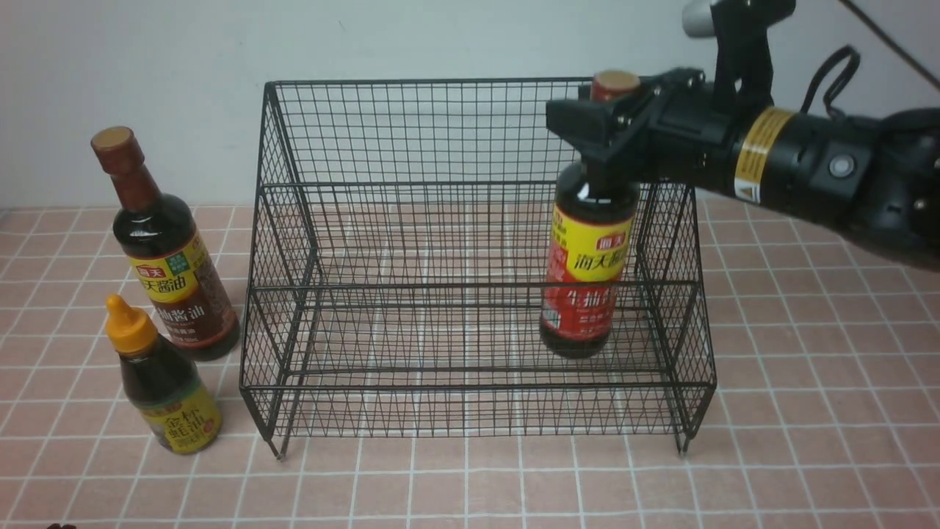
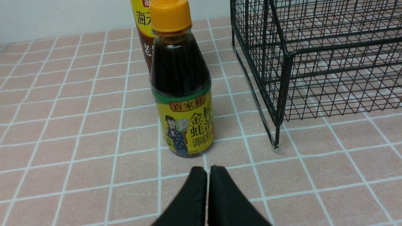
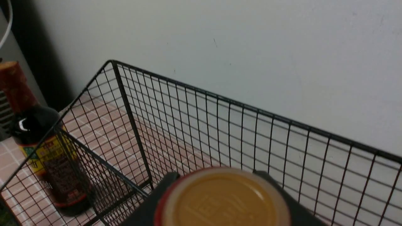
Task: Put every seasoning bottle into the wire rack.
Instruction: Use the right arm to put the condiment bottle back on the shelf
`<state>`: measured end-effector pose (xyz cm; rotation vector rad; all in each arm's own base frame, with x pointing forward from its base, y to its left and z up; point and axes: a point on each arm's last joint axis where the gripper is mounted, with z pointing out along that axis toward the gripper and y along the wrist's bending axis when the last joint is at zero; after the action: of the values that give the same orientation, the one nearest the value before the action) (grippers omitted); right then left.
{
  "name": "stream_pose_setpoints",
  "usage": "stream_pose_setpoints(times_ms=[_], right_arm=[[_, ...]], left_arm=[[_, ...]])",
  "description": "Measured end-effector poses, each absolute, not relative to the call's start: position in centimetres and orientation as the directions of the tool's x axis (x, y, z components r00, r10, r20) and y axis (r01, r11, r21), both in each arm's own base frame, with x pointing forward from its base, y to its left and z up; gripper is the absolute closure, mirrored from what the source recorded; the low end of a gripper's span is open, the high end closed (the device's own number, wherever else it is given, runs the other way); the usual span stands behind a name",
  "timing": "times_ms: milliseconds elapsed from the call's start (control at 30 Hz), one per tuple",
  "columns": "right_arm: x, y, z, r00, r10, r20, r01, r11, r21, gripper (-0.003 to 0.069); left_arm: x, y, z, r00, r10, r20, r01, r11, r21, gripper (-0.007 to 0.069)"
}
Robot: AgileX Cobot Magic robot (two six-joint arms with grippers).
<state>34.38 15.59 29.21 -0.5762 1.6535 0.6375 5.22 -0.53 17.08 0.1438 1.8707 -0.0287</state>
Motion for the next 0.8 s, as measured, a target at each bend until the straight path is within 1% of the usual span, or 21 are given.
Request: stream_pose_setpoints(times_ms=[67, 400, 600, 700, 800], right_arm=[[34.2, 15.6, 28.8, -0.177, -0.028, -0.984, -0.681, 0.725, 0.101, 0.0390], [33.8, 15.5, 28.7, -0.173, -0.026, -0.985, -0.686, 0.720, 0.101, 0.0390], [33.7, 15.6, 28.7, -0.161, -0.022, -0.987, -0.703, 0.705, 0.099, 0.0390], [33.5, 15.7, 28.7, -0.164, -0.003, -0.987, -0.712, 0.692, 0.116, 0.0375], [33.3, 15.9, 29.5, -0.146, 0.042, -0.988, -0.732, 0.667, 0.136, 0.0326]], left_arm=[[5.2, -0.5, 17.1, -0.293, 0.085, -0.952, 0.114, 0.992, 0.053, 0.0632], [5.2, -0.5, 17.1, -0.293, 0.085, -0.952, 0.114, 0.992, 0.053, 0.0632], [5.2, -0.5, 17.1, -0.293, 0.085, -0.952, 0.114, 0.992, 0.053, 0.0632], [5.2, -0.5, 17.1, -0.293, 0.085, -0.952, 0.114, 0.992, 0.053, 0.0632], [5.2, -0.5, 17.1, -0.293, 0.085, -0.952, 0.114, 0.992, 0.053, 0.0632]])
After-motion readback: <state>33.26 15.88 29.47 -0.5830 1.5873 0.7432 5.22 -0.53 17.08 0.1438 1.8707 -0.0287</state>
